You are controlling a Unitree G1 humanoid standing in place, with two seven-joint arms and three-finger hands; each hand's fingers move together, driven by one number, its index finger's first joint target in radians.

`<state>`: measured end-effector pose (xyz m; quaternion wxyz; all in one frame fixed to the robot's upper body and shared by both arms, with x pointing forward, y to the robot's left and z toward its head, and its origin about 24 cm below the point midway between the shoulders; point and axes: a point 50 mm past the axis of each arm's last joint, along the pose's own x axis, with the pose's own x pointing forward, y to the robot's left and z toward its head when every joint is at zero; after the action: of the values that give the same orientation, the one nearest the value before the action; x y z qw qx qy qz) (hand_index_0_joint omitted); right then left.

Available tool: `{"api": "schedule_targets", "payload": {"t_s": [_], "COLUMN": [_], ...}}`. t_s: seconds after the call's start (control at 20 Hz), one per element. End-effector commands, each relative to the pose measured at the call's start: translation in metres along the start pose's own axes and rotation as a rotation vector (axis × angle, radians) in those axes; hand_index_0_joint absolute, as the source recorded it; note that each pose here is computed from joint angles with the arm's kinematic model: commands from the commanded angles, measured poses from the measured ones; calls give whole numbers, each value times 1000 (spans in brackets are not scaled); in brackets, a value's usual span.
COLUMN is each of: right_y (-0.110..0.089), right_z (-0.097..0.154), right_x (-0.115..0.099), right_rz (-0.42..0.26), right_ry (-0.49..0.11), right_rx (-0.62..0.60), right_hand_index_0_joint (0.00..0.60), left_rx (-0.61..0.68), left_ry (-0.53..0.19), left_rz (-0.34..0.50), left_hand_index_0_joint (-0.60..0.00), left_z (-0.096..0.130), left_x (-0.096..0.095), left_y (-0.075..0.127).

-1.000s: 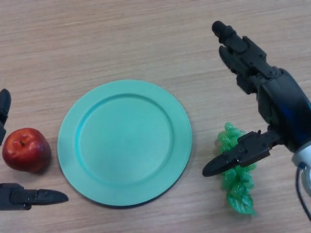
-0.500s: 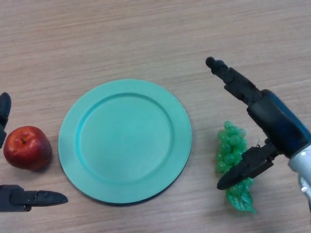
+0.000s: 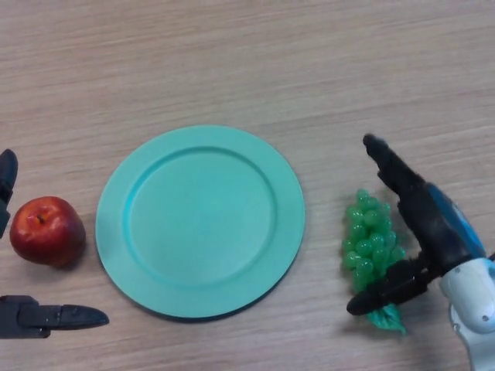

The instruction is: Pick up the green grapes and place it on the plate

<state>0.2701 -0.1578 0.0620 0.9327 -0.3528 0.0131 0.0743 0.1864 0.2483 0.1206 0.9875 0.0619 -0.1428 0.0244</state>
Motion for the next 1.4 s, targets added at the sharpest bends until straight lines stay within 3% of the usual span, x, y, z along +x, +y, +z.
{"api": "schedule_targets", "payload": {"t_s": [0.05, 0.15, 0.25, 0.3, 0.35, 0.4, 0.65, 0.85, 1.05, 1.1, 1.4], "right_y": [-13, -2, 2, 5, 8, 13, 9, -16, -30, -31, -10], "right_z": [24, 21, 20, 19, 18, 19, 22, 40, 84, 102, 179], "right_x": [-1, -4, -5, -5, -4, -3, -1, 3, 1, -2, -10], "right_rz": [-138, -109, -98, -82, -69, -42, -4, -51, -58, -51, 67], "right_ry": [-156, -122, -108, -97, -88, -74, -97, -166, -279, -338, -533], "right_rx": [-4, 2, 2, 1, 4, 24, 13, 13, 67, 42, 33], "right_hand_index_0_joint": [0, 0, 200, 350, 450, 593, 600, 600, 600, 600, 600], "left_rx": [108, 110, 111, 112, 113, 112, 112, 117, 113, 110, 99], "left_ry": [-217, -215, -216, -218, -219, -224, -221, -227, -235, -235, -249], "left_rz": [1, 3, 3, 3, 3, 3, -4, 3, 12, 14, 39], "left_hand_index_0_joint": [0, 0, 0, 0, 0, 0, 0, 0, 0, 0, 0], "left_z": [31, 32, 32, 32, 32, 32, 34, 33, 36, 36, 37], "left_x": [-2, -2, -2, -2, -3, -3, -3, -5, -4, -5, -6], "left_y": [5, 5, 4, 4, 3, 2, 1, 1, 2, 3, 7]}}
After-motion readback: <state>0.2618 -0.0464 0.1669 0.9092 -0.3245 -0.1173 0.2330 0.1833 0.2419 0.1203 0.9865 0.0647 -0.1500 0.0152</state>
